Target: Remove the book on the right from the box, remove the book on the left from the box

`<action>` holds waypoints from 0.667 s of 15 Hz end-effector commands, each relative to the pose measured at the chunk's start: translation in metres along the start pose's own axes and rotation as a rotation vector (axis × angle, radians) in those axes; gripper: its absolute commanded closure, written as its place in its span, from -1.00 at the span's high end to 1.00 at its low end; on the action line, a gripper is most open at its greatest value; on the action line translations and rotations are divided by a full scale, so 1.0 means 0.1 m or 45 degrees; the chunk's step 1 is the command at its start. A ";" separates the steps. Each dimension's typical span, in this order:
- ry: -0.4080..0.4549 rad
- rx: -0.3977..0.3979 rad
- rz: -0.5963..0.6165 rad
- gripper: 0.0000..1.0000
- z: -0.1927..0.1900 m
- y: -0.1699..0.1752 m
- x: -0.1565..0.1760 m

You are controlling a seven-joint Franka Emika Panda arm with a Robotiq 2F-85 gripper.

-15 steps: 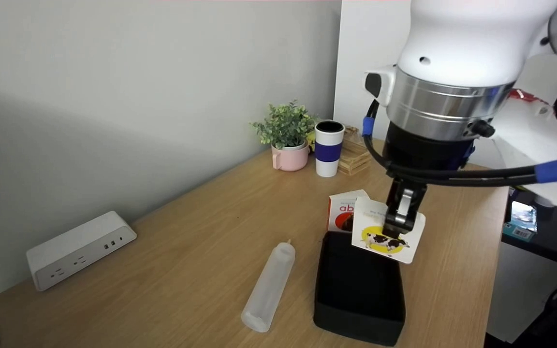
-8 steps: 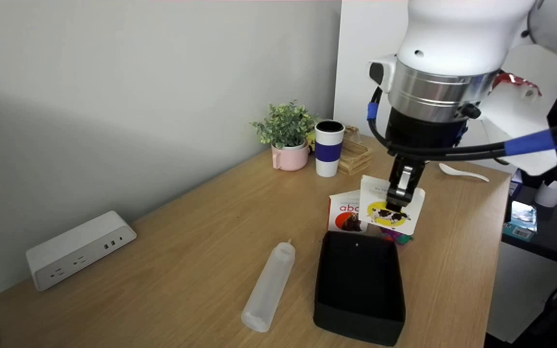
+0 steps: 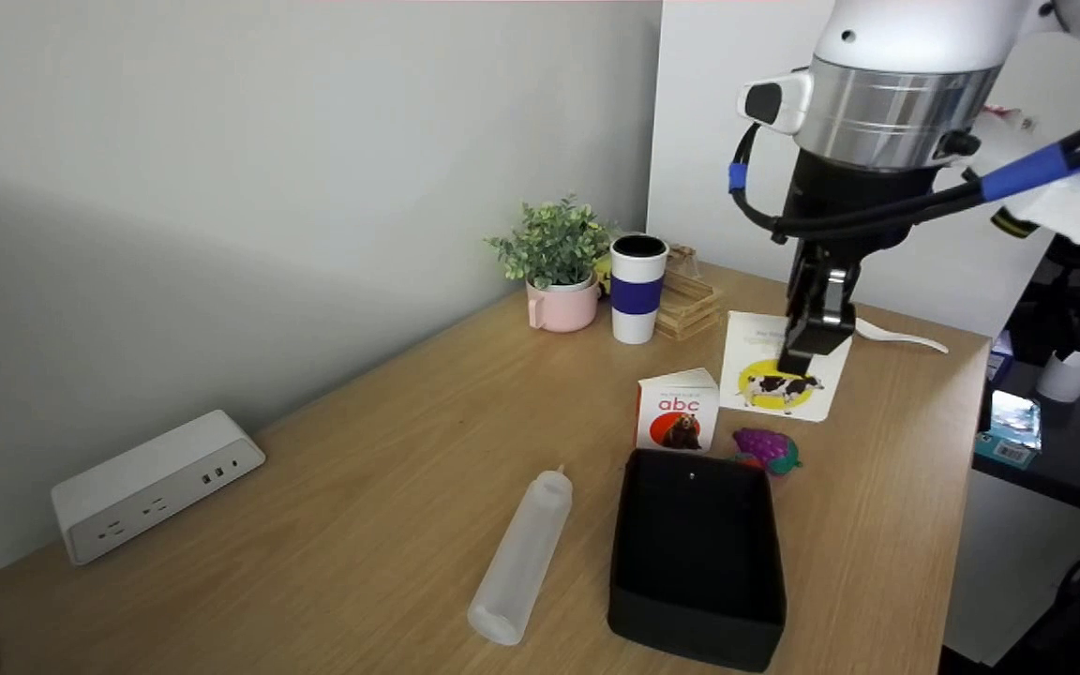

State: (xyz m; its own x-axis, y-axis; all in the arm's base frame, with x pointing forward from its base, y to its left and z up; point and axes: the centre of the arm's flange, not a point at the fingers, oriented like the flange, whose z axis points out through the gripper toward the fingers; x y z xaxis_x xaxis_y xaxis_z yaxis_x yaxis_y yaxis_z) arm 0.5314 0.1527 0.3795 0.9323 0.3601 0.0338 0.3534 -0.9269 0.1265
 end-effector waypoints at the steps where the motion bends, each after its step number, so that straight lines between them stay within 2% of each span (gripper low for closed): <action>1: -0.038 0.124 -0.218 -0.93 0.06 0.17 -0.13; 3: -0.065 0.186 -0.329 -0.93 0.10 0.20 -0.13; 5: -0.108 0.201 -0.349 -0.93 0.13 0.19 -0.15; 6: -0.067 0.171 -0.310 -0.72 0.13 0.13 -0.12; 9: -0.095 0.179 -0.327 -0.72 0.15 0.14 -0.15; 10: -0.095 0.179 -0.328 -0.93 0.15 0.14 -0.15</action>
State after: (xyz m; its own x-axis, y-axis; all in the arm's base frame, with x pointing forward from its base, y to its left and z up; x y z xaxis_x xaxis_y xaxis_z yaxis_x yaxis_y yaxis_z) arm 0.5240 0.1326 0.3660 0.8116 0.5816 -0.0555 0.5816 -0.8133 -0.0175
